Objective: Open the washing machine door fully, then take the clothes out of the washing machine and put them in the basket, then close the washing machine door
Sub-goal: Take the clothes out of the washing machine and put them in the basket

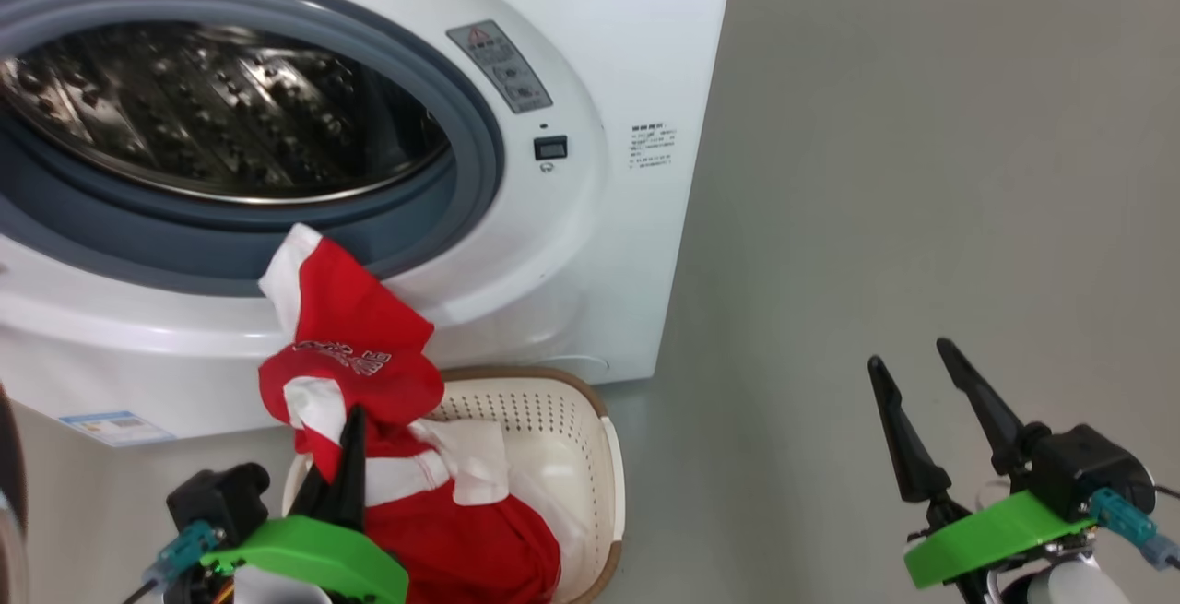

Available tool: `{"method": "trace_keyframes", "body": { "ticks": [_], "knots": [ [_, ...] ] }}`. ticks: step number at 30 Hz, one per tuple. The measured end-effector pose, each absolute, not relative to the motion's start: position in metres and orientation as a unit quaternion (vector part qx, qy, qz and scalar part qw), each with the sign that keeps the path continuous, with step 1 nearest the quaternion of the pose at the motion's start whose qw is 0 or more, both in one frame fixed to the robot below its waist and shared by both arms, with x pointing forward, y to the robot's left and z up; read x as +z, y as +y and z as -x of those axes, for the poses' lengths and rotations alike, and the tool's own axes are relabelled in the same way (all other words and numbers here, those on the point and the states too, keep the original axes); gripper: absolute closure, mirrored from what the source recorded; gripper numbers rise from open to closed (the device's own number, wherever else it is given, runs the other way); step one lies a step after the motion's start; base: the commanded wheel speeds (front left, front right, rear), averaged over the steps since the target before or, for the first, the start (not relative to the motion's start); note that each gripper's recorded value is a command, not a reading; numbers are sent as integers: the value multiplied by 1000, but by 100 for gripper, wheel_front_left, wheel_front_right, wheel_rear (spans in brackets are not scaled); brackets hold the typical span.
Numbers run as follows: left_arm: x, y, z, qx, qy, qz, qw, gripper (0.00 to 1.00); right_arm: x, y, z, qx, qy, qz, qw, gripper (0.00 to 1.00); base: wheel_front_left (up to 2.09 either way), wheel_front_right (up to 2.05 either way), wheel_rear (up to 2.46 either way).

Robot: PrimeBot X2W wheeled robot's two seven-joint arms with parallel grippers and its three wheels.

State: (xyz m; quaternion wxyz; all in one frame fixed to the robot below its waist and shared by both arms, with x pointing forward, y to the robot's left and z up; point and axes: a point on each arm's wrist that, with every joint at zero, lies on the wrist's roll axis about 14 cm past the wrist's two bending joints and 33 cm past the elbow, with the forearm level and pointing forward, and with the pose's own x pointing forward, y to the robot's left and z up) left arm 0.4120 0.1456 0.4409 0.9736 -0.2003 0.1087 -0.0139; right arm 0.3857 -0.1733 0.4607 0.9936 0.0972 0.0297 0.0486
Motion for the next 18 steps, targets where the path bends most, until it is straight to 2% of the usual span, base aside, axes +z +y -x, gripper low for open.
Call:
{"method": "trace_keyframes", "body": {
  "ticks": [18],
  "knots": [
    [316, 113, -436, -19, 292, 217, 931, 100, 434, -180, -422, 40, 55, -92, 993, 0, 0, 0, 0]
  ]
}}
